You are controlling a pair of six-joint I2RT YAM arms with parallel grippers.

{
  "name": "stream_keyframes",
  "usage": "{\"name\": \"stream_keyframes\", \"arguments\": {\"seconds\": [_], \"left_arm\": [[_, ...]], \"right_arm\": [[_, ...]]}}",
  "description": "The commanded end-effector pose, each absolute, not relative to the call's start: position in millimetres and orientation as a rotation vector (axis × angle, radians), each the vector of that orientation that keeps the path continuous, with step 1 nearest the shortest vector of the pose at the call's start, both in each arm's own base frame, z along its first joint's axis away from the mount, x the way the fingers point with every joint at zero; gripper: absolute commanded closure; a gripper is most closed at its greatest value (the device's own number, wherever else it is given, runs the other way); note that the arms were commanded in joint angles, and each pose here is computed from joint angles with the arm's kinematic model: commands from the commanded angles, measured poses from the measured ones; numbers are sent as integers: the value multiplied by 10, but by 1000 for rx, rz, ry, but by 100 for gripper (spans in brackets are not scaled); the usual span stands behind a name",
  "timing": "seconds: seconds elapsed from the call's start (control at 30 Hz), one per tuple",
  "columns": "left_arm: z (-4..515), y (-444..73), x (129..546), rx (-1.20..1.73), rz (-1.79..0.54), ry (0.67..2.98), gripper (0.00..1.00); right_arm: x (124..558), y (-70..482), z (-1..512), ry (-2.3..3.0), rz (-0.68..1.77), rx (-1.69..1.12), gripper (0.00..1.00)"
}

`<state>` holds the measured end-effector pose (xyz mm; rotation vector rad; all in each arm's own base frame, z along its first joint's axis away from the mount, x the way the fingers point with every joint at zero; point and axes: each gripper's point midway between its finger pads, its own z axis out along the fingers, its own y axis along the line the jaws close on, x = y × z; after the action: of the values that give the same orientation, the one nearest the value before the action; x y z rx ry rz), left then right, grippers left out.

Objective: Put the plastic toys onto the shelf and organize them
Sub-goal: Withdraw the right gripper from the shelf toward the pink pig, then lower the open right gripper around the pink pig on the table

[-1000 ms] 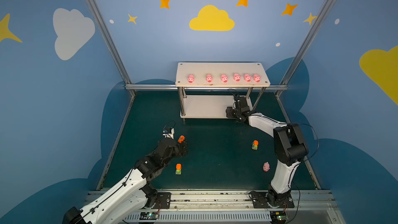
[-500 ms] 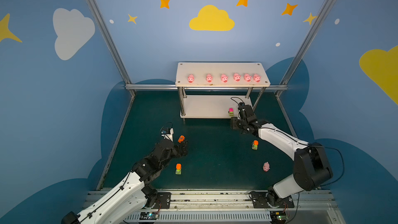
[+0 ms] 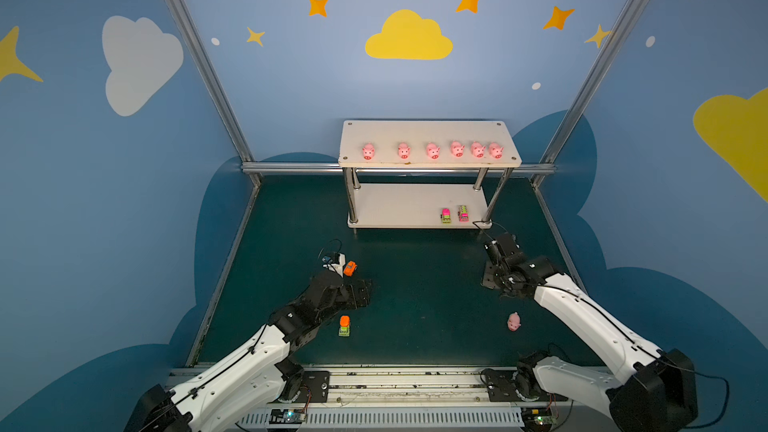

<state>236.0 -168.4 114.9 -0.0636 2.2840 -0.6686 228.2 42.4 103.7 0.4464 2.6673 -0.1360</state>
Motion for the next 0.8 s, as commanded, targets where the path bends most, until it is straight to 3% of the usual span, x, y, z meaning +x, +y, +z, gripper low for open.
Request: {"name": "stream_keyframes", "arguments": {"seconds": [0.0, 0.27, 0.77], "left_arm": [[1284, -1774, 2398, -56, -733, 2245, 0], [1223, -1743, 2375, -70, -725, 2252, 0], [1152, -1743, 2391, -68, -705, 2272, 0]], "right_arm": [[2051, 312, 889, 2718, -116, 623, 36], [1863, 147, 622, 2761, -45, 847, 35], [1643, 176, 440, 2825, 48, 956, 35]]}}
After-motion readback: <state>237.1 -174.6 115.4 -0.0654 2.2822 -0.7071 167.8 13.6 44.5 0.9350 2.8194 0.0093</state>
